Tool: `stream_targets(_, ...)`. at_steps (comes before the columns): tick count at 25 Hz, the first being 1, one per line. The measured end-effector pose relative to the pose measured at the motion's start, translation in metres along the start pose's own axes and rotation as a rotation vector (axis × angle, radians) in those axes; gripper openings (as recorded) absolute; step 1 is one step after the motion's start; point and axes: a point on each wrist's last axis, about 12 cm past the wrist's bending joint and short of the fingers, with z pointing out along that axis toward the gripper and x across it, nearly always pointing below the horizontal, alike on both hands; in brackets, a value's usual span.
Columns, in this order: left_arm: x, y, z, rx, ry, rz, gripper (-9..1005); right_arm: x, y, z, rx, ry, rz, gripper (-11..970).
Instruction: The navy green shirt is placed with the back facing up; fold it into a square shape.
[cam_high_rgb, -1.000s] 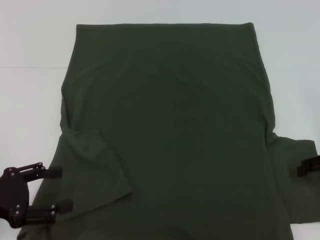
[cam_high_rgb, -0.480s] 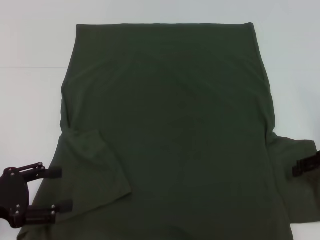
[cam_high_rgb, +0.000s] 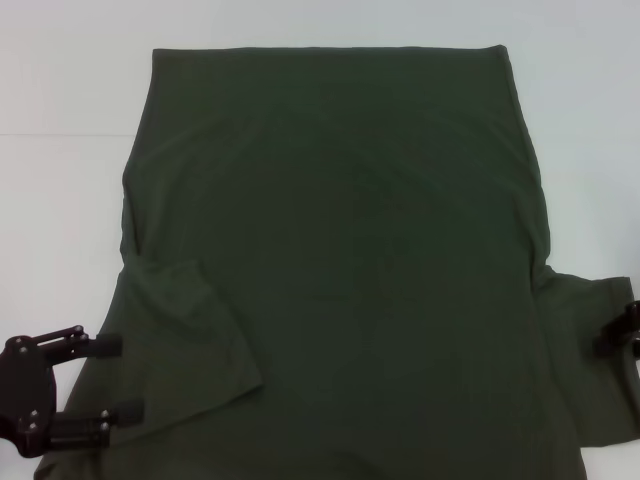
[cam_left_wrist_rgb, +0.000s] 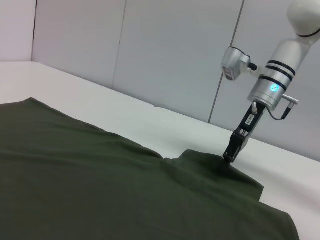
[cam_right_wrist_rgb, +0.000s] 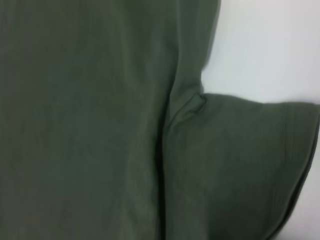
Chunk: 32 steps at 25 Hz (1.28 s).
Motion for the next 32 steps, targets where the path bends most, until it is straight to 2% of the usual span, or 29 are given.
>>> stream_targets(2, 0.000, 0.000, 0.000, 0.000, -0.001, 0.000, 867, -0.001, 0.000, -0.001, 0.001, -0.002, -0.002, 482)
stream_targets(13, 0.000, 0.000, 0.000, -0.001, -0.002, 0.000, 866, -0.001, 0.000, -0.002, 0.005, 0.004, -0.006, 235)
stream_targets(16, 0.000, 0.000, 0.000, -0.001, -0.002, 0.001, 865, -0.001, 0.000, -0.004, 0.004, 0.006, -0.010, 47)
stream_targets(23, 0.000, 0.000, 0.000, -0.001, -0.004, -0.001, 864, -0.002, -0.001, -0.018, -0.007, -0.013, -0.037, 31)
stream_targets(32, 0.002, -0.001, -0.003, -0.013, -0.011, -0.013, 863, -0.005, -0.009, -0.055, -0.015, -0.097, -0.047, 31)
